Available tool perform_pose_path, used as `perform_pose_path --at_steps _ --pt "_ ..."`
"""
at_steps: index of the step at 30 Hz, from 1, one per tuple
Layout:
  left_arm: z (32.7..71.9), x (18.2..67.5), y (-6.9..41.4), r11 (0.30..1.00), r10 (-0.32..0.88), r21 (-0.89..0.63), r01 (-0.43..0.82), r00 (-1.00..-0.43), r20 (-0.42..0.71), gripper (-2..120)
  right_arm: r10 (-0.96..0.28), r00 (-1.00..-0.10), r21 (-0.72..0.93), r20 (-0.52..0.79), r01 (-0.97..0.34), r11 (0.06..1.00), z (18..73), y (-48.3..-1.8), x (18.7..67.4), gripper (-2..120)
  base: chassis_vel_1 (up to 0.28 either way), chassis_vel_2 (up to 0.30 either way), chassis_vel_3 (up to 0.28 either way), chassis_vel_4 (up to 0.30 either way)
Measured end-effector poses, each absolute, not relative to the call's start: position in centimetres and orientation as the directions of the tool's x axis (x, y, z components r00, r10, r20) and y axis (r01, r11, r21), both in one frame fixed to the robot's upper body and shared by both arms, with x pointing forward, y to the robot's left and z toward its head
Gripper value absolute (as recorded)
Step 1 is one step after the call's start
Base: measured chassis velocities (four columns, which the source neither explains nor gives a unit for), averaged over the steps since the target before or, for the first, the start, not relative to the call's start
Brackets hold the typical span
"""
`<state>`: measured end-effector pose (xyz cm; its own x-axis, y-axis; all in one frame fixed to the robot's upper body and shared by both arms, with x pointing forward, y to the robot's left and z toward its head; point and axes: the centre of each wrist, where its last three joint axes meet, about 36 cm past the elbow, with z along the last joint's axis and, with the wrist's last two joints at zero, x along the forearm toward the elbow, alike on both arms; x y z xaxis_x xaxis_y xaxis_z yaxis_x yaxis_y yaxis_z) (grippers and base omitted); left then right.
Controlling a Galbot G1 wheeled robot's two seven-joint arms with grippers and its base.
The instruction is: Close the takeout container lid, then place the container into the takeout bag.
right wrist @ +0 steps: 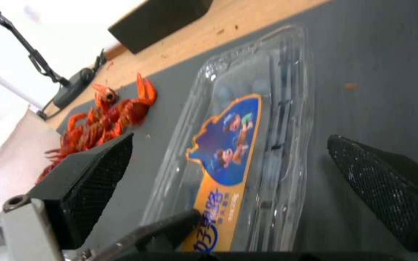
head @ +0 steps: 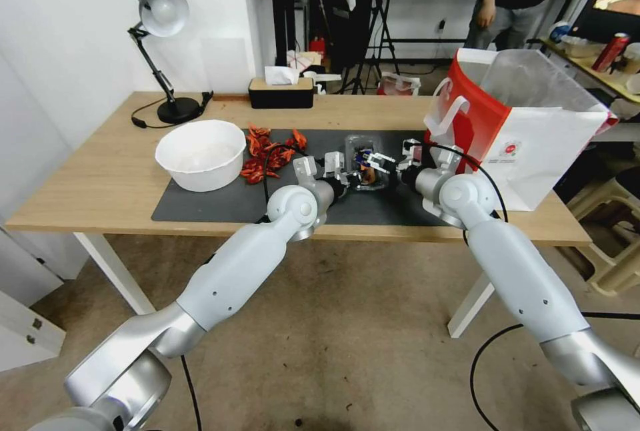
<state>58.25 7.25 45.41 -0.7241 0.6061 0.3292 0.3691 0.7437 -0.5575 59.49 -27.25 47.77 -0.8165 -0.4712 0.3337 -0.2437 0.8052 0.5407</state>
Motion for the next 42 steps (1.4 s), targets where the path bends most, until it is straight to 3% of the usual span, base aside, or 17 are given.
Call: perform_pose_path --at_steps 42 --pt "46.2 58.6 7.5 0.743 0.6 -0.558 0.369 -0.737 0.311 0 -0.447 -0.803 0.526 0.396 -0.2 0.826 47.4 -26.8 59.6 100 0.0 0.0 0.0 0.0"
